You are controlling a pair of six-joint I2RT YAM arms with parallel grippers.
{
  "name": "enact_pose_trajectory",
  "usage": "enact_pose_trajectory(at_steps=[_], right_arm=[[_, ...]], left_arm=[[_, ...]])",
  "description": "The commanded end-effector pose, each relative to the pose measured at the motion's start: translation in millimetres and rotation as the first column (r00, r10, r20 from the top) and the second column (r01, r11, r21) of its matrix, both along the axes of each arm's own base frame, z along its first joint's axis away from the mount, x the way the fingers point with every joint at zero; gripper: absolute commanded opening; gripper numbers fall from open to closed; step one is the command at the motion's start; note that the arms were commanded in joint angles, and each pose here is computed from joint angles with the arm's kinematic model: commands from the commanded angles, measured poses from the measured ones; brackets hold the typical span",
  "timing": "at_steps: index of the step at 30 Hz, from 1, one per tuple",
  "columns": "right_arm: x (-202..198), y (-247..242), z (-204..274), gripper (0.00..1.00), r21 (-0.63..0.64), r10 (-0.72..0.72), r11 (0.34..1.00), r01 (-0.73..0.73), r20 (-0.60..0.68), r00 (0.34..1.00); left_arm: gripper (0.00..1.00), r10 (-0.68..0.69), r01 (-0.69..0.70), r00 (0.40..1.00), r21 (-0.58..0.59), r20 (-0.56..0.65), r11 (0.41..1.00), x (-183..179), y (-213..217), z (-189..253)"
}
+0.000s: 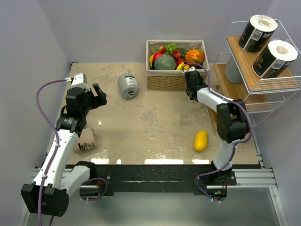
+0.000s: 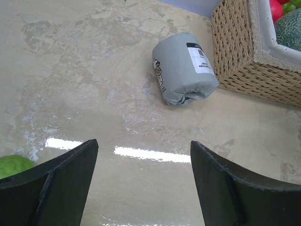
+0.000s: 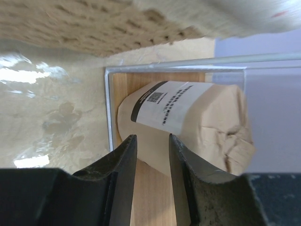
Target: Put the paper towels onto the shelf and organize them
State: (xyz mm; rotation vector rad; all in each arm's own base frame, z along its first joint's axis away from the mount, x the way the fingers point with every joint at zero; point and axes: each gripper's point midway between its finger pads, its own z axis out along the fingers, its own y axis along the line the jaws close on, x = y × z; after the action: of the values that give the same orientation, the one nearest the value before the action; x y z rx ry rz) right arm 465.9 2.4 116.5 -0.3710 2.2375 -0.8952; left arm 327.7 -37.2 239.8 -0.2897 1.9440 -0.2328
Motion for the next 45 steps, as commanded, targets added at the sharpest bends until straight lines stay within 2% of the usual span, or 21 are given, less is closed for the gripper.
enact_pose_trajectory(at_steps=[1, 10, 15, 19, 20, 22, 24, 25, 28, 29, 30, 31, 32, 33, 34, 35, 36, 38, 39, 42, 45], right_arm=[[6.6, -12.6, 5.5, 0.36, 0.005, -0.044, 0.999, 0.044, 0.028, 0.999], [11.6, -23.0, 0.5, 0.36, 0.015, -0.079, 0.997, 0.079, 0.021, 0.997], [12.9, -9.9, 16.1, 0.36, 0.090, -0.057, 0.994, 0.054, 0.034, 0.998], [8.8, 28.8, 62.4, 0.42, 0.235, 0.038, 0.969, -0.072, 0.147, 0.988], [5.7, 35.7, 66.2, 0.44, 0.249, 0.052, 0.964, -0.091, 0.159, 0.986], [-2.6, 60.7, 88.2, 0.47, 0.301, 0.082, 0.942, -0.146, 0.215, 0.973], [-13.3, 102.1, 95.4, 0.49, 0.397, 0.141, 0.889, -0.229, 0.238, 0.961], [-18.0, 121.3, 98.5, 0.52, 0.444, 0.176, 0.854, -0.273, 0.248, 0.953], [-45.7, 202.5, 115.9, 0.62, 0.630, 0.307, 0.636, -0.446, 0.323, 0.895], [-61.0, 226.5, 116.7, 0.66, 0.719, 0.317, 0.526, -0.455, 0.331, 0.889], [-69.6, 253.6, 128.4, 0.68, 0.747, 0.338, 0.432, -0.505, 0.385, 0.859], [-80.6, 267.9, 122.1, 0.70, 0.779, 0.347, 0.379, -0.500, 0.381, 0.857], [-88.0, 283.2, 125.5, 0.72, 0.824, 0.315, 0.304, -0.478, 0.386, 0.867], [-101.9, 310.4, 134.0, 0.74, 0.838, 0.347, 0.209, -0.504, 0.418, 0.840], [-108.4, 323.4, 132.1, 0.75, 0.853, 0.344, 0.163, -0.496, 0.422, 0.839], [-116.2, 338.8, 132.9, 0.75, 0.879, 0.331, 0.097, -0.467, 0.414, 0.848], [-126.8, 362.6, 134.2, 0.76, 0.885, 0.360, 0.013, -0.466, 0.430, 0.828], [-140.8, 387.2, 129.6, 0.77, 0.914, 0.350, -0.088, -0.395, 0.400, 0.847], [-156.1, 409.2, 137.9, 0.77, 0.901, 0.359, -0.165, -0.401, 0.433, 0.827], [-182.4, 452.1, 114.7, 0.77, 0.923, 0.414, -0.213, -0.320, 0.381, 0.826], [-200.1, 488.1, 101.7, 0.77, 0.931, 0.462, -0.243, -0.274, 0.359, 0.811]], left_arm=[[0.85, 0.004, -0.005, 0.999, 0.017, 0.050, 1.000, 1.9, 1.3, 11.8], [0.85, 0.029, -0.030, 0.999, 0.026, 0.041, 0.999, 2.5, 5.7, 9.3], [0.85, 0.146, -0.146, 0.989, 0.017, 0.013, 0.989, 2.5, 22.0, 1.0], [0.86, 0.290, -0.292, 0.952, -0.010, -0.096, 0.956, -10.6, 38.8, -25.0], [0.90, 0.341, -0.344, 0.933, -0.007, -0.111, 0.939, -14.5, 48.0, -27.7], [0.93, 0.397, -0.404, 0.906, -0.022, -0.150, 0.914, -24.9, 57.9, -34.9], [0.93, 0.463, -0.475, 0.871, -0.041, -0.162, 0.879, -34.2, 77.0, -35.2], [0.93, 0.491, -0.505, 0.852, -0.038, -0.181, 0.862, -40.8, 85.1, -38.7], [0.93, 0.610, -0.628, 0.767, -0.037, -0.199, 0.778, -64.0, 115.6, -43.0], [0.92, 0.674, -0.687, 0.715, -0.006, -0.188, 0.727, -74.1, 129.4, -42.5], [0.91, 0.714, -0.728, 0.677, -0.025, -0.180, 0.685, -80.6, 133.8, -39.8], [0.88, 0.745, -0.761, 0.636, -0.001, -0.200, 0.649, -92.2, 138.1, -45.4], [0.87, 0.790, -0.802, 0.584, 0.015, -0.186, 0.597, -100.9, 146.6, -44.9], [0.87, 0.812, -0.828, 0.551, -0.004, -0.193, 0.561, -104.8, 148.1, -46.3], [0.87, 0.828, -0.844, 0.520, 0.018, -0.212, 0.535, -113.6, 150.0, -51.3], [0.87, 0.849, -0.865, 0.483, 0.034, -0.213, 0.501, -119.7, 153.8, -52.9], [0.87, 0.862, -0.881, 0.456, 0.026, -0.222, 0.473, -120.9, 154.9, -54.3], [0.87, 0.882, -0.899, 0.412, 0.058, -0.228, 0.434, -129.3, 158.8, -57.4], [0.87, 0.891, -0.909, 0.389, 0.060, -0.234, 0.413, -130.9, 159.8, -61.3], [0.88, 0.904, -0.924, 0.348, 0.071, -0.248, 0.375, -135.6, 162.2, -68.6], [0.90, 0.904, -0.926, 0.332, 0.089, -0.269, 0.367, -136.9, 161.8, -77.5]])
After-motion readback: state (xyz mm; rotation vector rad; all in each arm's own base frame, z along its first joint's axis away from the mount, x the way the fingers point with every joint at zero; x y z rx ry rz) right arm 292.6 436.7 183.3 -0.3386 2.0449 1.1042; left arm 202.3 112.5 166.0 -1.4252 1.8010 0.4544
